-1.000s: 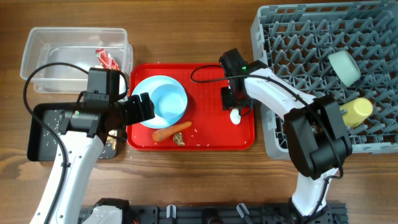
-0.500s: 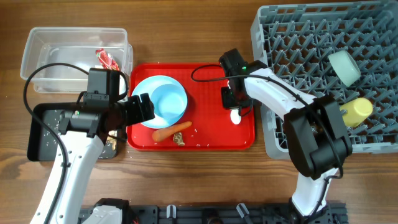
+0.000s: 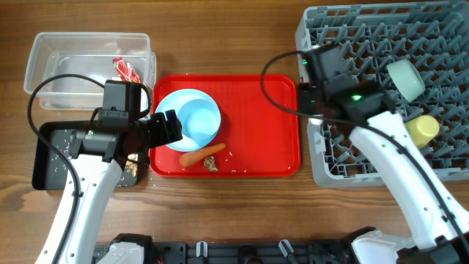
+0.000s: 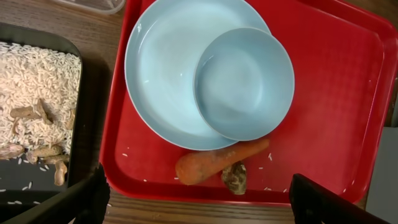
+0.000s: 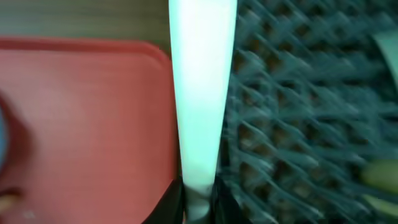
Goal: Sort waste into correct bins and load items into the dishwasher rack
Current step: 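Grasp the white spoon with the right gripper and place it in the rack, then grasp the blue bowl off the plate with the right gripper and lift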
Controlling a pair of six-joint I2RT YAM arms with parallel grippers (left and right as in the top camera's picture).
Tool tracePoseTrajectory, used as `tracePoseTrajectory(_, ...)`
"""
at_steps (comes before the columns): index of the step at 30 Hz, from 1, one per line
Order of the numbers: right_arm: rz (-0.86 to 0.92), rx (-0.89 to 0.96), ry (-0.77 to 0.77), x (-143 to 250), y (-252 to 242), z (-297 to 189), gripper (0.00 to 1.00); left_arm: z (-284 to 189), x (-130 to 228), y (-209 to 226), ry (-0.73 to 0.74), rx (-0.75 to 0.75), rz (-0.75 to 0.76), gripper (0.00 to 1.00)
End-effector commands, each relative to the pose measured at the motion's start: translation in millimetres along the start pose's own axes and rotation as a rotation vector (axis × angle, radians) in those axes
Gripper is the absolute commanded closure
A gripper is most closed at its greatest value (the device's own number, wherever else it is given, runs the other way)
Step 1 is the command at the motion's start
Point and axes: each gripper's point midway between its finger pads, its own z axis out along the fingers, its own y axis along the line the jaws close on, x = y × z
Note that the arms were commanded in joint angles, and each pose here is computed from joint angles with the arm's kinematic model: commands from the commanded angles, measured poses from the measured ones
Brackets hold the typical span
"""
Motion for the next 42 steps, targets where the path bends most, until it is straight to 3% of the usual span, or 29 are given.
tracePoseTrajectory(1,0.01,0.14,0.09,18.6,-44.8,22.1,0.91,-2.9,-2.2,1.6,-0.013,-0.004,-0.01,0.07)
tracePoseTrajectory(6,-0.056,-0.044,0.165,46.7,-27.5,54.0,0.91,-2.9,-2.4,1.6,-0.014,-0.003,-0.01,0.07)
tracePoseTrajectory(13,-0.06,-0.039,0.205,73.8,-26.5,75.0,0.9,-2.9,-2.3,1.6,-0.013,-0.004,-0.01,0.06)
tracePoseTrajectory(21,-0.052,-0.039,0.196,72.2,-26.0,75.0,0.55,-3.1,-2.9,8.0,-0.02,-0.039,-0.01,0.06)
tracePoseTrajectory(24,-0.037,-0.068,0.114,40.3,-22.7,55.9,0.52,-4.3,-3.7,21.9,-0.028,-0.106,-0.022,0.05)
tracePoseTrajectory(28,-0.019,-0.412,-0.118,-35.7,33.3,2.5,0.49,-7.9,-5.9,46.4,-0.027,-0.145,-0.137,0.03)
tracePoseTrajectory(31,-0.011,-0.57,-0.185,-53.5,72.7,-14.0,0.48,-12.9,-8.8,73.0,-0.041,-0.182,-0.317,0.01)
tracePoseTrajectory(35,-0.111,-0.637,-0.142,-38.5,132.2,-2.9,0.47,-17.9,-8.0,95.1,-0.045,-0.207,-0.439,0.0)
tracePoseTrajectory(42,-0.205,-0.652,0.083,33.6,230.7,62.5,0.49,-18.6,-6.4,97.9,-0.04,-0.212,-0.45,0.0)
